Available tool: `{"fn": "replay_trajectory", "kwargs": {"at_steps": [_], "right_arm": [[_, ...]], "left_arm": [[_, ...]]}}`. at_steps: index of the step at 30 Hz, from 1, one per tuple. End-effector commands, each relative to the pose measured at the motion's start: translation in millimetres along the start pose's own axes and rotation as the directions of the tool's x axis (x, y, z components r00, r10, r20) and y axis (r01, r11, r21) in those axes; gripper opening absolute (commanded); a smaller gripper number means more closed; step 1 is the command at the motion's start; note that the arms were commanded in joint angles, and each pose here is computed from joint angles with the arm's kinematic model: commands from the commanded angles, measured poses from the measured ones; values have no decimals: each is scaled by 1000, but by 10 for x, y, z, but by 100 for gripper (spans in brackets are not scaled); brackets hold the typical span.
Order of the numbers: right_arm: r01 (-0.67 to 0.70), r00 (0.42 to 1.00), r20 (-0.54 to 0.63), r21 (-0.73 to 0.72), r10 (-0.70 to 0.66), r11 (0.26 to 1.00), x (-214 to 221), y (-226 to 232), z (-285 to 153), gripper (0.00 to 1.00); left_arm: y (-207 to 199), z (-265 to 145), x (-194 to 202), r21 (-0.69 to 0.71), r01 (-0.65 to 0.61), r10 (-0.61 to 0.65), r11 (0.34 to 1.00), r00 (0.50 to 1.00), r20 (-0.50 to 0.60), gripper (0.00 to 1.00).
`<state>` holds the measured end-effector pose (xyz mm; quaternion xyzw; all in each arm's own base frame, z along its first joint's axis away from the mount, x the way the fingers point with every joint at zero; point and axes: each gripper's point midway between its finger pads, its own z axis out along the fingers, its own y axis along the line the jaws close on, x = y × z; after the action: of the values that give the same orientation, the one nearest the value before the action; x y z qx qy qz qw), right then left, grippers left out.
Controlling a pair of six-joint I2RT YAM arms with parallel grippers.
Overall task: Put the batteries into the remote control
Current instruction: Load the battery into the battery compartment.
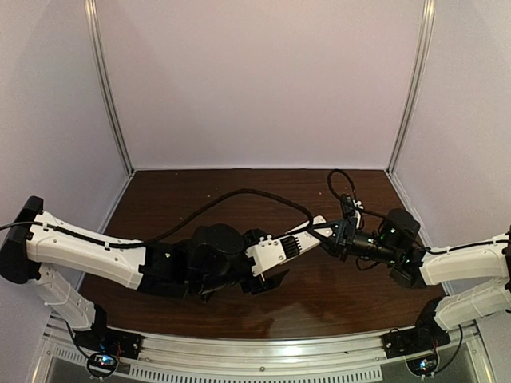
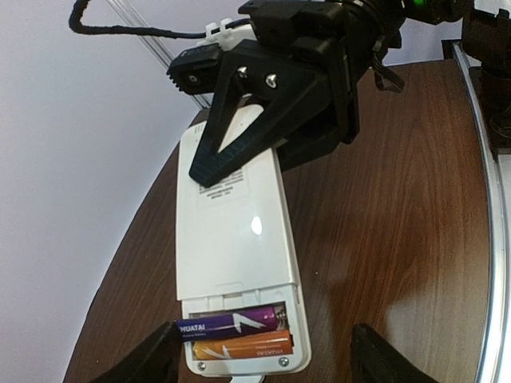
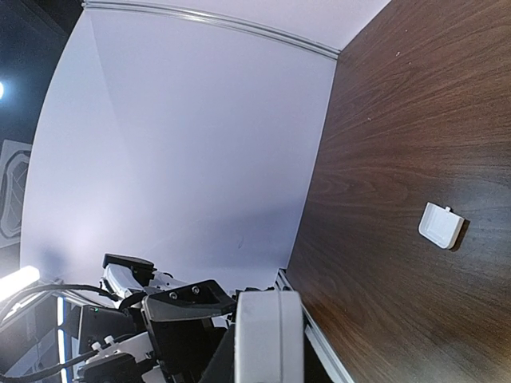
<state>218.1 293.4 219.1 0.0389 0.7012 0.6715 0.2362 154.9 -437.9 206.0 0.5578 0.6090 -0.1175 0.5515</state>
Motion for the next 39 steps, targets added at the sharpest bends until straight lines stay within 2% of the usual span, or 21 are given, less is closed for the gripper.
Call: {"fn": "replay_trajectory", "kwargs": {"at_steps": [1,10,19,39], "right_arm": [[9,1000,13,-42,-8,999,-6,118,-25,0],[2,1000,13,-47,-1,999,-4,120,-25,0],[-2,1000,17,-40,3,999,-4,92,-31,0],[-4,1000,12,-61,5,998,-6,153,-26,0]], "left_arm": [[49,24,-111,-26,5,-5,1000,1000,21,74],[-2,57,-82,-4,-13,13,1000,1000,6,67],[138,-55,-167,-51,-13,15,999,999,32,74],[109,58,-80,-39,-34,33,999,999,-12,70]]}}
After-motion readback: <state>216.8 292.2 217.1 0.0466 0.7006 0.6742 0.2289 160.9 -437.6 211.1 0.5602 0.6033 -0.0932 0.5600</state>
